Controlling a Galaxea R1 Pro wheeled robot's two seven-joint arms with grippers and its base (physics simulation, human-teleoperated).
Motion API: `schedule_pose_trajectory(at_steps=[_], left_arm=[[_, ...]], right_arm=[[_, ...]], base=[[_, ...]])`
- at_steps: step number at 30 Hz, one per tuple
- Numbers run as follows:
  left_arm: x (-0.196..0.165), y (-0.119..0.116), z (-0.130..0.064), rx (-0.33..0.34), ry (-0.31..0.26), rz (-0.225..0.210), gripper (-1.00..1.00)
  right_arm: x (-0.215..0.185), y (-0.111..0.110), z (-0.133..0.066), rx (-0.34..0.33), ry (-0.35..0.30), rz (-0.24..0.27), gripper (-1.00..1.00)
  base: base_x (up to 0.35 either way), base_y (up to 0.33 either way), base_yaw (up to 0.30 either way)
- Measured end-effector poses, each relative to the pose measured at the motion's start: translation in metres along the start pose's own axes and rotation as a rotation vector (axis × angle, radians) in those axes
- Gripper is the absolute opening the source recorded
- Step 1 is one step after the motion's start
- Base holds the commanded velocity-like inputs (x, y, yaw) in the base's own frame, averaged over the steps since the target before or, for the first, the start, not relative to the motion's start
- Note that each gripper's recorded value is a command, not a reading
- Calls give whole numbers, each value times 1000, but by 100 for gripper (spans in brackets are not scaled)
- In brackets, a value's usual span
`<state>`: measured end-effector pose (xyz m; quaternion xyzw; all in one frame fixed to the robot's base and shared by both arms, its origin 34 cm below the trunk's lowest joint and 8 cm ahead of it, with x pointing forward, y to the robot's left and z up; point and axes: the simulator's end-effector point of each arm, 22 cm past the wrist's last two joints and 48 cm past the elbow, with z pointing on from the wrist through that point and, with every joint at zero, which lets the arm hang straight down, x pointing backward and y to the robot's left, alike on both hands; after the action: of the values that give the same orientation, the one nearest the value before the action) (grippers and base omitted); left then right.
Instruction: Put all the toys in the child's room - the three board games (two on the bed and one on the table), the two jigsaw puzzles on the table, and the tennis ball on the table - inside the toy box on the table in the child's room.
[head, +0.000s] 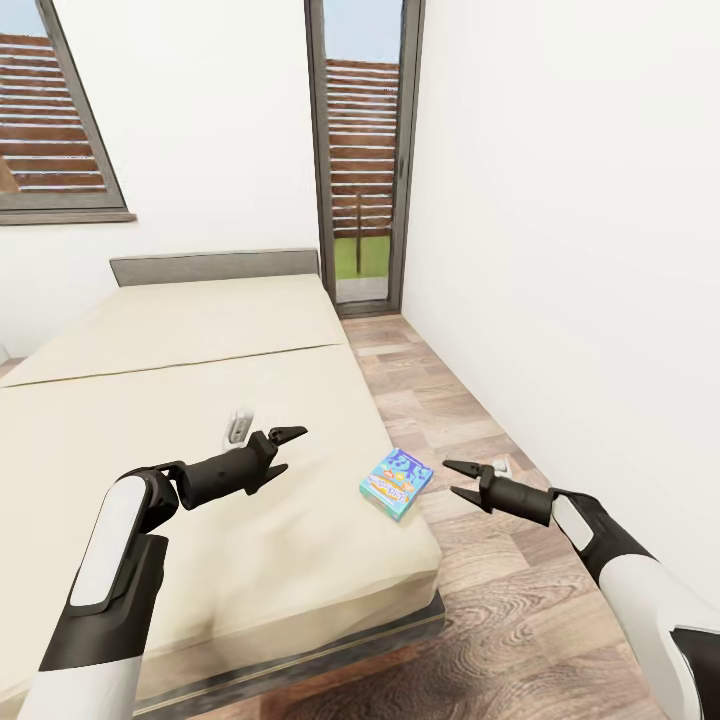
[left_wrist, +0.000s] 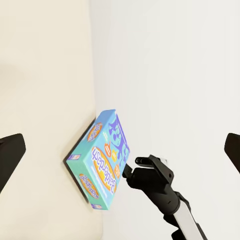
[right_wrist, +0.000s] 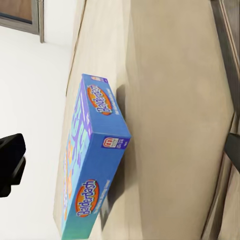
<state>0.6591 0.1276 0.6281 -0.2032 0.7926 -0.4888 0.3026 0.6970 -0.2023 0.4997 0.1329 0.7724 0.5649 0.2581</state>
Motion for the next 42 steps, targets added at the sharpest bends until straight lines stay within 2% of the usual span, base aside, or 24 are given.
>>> schedule_pose_trajectory(at_steps=[19,42], left_arm=[[0,-1,-1,1,-1,1,100],[0,-1,-1,1,-1,2,100]], right_arm=[[-4,0,-2,-2,-17,9,100],[-3,1,0,-4,-17,10,100]], base=[[0,0,122],[0,0,21]])
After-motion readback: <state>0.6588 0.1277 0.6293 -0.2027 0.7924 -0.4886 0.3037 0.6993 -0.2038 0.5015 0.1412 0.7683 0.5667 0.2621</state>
